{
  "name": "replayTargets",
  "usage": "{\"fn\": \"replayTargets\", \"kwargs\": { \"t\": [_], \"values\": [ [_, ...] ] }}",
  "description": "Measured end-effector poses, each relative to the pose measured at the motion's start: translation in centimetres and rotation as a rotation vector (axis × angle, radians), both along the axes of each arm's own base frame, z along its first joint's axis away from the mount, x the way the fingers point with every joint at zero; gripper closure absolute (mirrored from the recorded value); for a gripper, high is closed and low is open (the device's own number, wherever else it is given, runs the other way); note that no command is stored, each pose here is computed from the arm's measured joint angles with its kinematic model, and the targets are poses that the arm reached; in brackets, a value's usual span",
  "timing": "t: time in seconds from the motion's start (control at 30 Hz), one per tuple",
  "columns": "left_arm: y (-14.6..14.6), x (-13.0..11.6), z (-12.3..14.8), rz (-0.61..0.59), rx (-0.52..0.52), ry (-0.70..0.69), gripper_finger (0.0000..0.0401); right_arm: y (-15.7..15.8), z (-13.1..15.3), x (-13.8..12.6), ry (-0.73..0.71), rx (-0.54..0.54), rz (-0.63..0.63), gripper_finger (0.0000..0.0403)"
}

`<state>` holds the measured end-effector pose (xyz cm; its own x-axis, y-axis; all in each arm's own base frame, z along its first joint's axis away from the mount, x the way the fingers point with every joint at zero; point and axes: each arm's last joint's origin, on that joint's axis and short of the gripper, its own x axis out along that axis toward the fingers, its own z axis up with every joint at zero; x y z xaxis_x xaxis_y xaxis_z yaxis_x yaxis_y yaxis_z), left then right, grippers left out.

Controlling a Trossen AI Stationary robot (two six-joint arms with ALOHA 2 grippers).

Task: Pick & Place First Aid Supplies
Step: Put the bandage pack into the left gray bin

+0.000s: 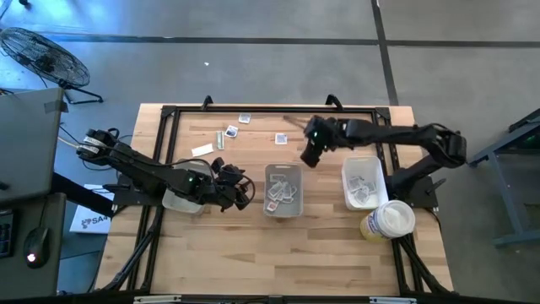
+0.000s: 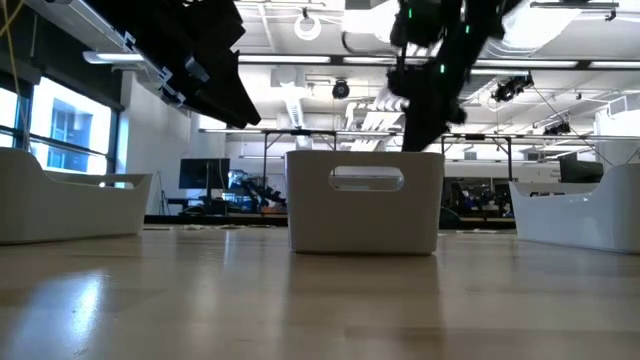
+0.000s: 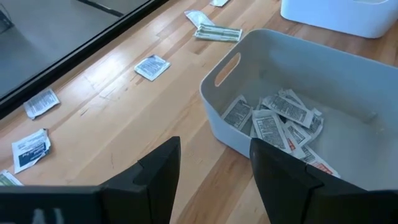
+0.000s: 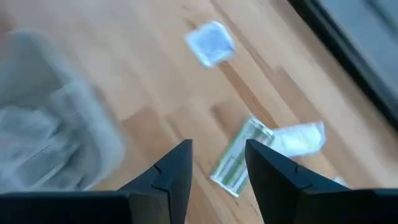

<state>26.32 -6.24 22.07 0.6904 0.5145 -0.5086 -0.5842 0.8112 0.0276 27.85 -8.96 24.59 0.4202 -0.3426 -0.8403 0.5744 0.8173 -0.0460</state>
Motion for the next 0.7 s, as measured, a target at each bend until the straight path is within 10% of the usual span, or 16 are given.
{"fn": "replayTargets", "kwargs": {
  "t": [0.7],
  "values": [
    [0.0, 0.0, 0.0, 0.006, 0.007, -0.002, 0.0211, -9.5, -9.5, -1.9, 0.058, 0.212, -0.284, 0.0274]
  ]
}}
